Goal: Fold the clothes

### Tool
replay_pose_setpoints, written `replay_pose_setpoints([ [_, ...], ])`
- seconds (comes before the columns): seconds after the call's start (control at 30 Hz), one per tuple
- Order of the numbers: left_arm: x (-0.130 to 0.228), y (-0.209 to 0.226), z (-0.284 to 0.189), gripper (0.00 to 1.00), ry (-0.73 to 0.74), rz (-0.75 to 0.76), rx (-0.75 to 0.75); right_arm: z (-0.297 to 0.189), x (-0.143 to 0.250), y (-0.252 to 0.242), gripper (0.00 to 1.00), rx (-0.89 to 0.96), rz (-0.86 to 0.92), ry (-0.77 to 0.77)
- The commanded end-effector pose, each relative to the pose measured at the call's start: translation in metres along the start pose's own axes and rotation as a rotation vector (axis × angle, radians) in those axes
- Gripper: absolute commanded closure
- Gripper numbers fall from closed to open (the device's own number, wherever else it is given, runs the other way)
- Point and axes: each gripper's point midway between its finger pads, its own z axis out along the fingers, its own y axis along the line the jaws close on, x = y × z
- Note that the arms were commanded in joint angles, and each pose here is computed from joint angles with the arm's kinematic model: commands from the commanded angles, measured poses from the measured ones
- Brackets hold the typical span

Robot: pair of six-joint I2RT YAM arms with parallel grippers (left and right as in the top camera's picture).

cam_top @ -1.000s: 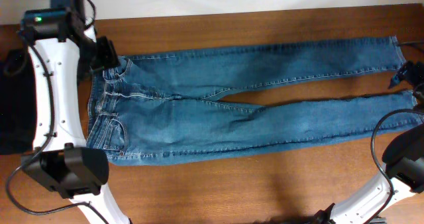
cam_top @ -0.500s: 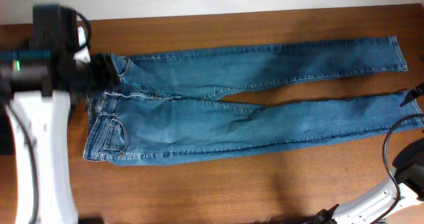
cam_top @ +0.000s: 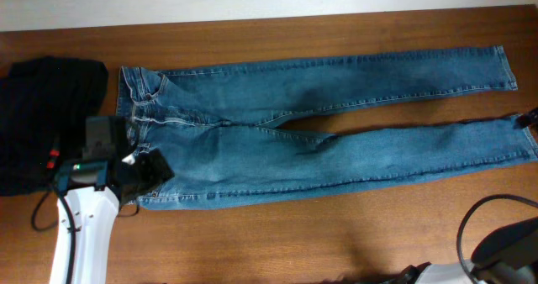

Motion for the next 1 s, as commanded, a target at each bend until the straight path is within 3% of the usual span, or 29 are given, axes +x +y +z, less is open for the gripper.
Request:
replay_pose_setpoints([
  [0.0,0.000,0.016,0.001,0.01,-0.012,-0.130,-0.016,0.039,0.020,-0.013,0.01,0.016,0.039,0.083],
  [0.23,0.003,0.040,0.006,0.01,0.024,-0.261,-0.027,0.104,0.051,-0.014,0.01,-0.092,-0.056,0.138],
  [0.97,0.013,0.046,0.084,0.01,-0.052,-0.416,0.094,0.109,0.031,-0.025,0.01,-0.007,-0.081,0.046],
])
